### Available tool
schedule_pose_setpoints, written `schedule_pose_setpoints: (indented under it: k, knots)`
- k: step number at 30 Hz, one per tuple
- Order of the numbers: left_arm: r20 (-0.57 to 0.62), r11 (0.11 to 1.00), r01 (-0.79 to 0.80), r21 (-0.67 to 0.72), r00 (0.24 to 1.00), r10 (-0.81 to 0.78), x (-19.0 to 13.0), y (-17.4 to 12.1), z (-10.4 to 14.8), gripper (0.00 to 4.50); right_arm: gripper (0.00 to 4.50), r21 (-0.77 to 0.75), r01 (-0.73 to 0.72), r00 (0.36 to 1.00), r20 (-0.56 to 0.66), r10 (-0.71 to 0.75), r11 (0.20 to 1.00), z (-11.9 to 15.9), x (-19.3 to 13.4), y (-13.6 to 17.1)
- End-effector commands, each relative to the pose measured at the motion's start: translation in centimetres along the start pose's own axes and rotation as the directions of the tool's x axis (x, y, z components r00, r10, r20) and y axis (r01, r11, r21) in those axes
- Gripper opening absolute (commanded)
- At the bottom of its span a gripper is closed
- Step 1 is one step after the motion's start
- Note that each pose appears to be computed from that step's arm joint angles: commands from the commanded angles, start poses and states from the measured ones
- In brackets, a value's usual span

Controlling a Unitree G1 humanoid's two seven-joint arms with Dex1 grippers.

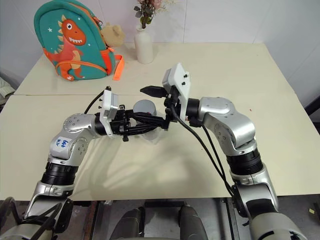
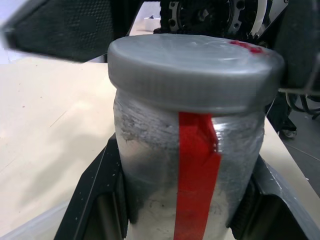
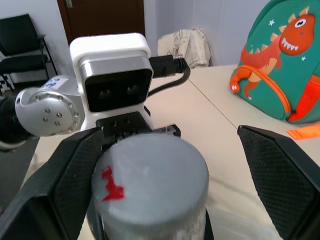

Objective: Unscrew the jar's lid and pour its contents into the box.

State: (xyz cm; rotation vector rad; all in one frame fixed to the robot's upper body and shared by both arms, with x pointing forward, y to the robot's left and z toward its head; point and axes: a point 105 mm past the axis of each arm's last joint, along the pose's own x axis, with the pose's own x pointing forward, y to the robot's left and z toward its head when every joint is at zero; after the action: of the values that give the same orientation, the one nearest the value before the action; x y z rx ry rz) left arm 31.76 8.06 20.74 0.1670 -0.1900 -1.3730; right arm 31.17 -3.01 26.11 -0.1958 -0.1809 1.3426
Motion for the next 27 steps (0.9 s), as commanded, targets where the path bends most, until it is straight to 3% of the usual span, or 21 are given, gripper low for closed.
schedule_pose_setpoints:
  k: [1, 8, 12, 17, 27]
  knots:
    - [0.036, 0.998, 0.022, 0.054, 0.999, -0.024, -0.1, -0.3, 1.5, 1.98, 4.48, -0.028, 0.112, 0.994, 0.003, -0.112, 0.993, 0.7, -3.7, -2.1]
    - [0.044, 0.998, 0.005, 0.056, 0.999, -0.008, -0.4, 0.0, 1.5, 1.98, 4.48, -0.009, 0.133, 0.991, -0.004, -0.133, 0.991, 1.0, -6.9, -2.8]
    - [0.044, 0.998, -0.002, 0.060, 0.999, 0.000, -0.5, 0.2, 1.5, 1.98, 4.48, 0.012, 0.071, 0.996, 0.044, -0.072, 0.997, 2.3, -7.8, -1.9]
    - [0.042, 0.998, -0.006, 0.060, 0.999, 0.003, -0.6, 0.3, 1.5, 1.98, 4.48, 0.016, -0.033, 0.996, 0.078, 0.032, 0.999, 2.9, -5.4, 0.0]
    - [0.042, 0.998, 0.007, 0.059, 0.999, -0.009, -0.2, 0.3, 1.5, 1.98, 4.48, 0.000, -0.010, 1.000, 0.026, 0.010, 1.000, 1.6, 0.1, 0.7]
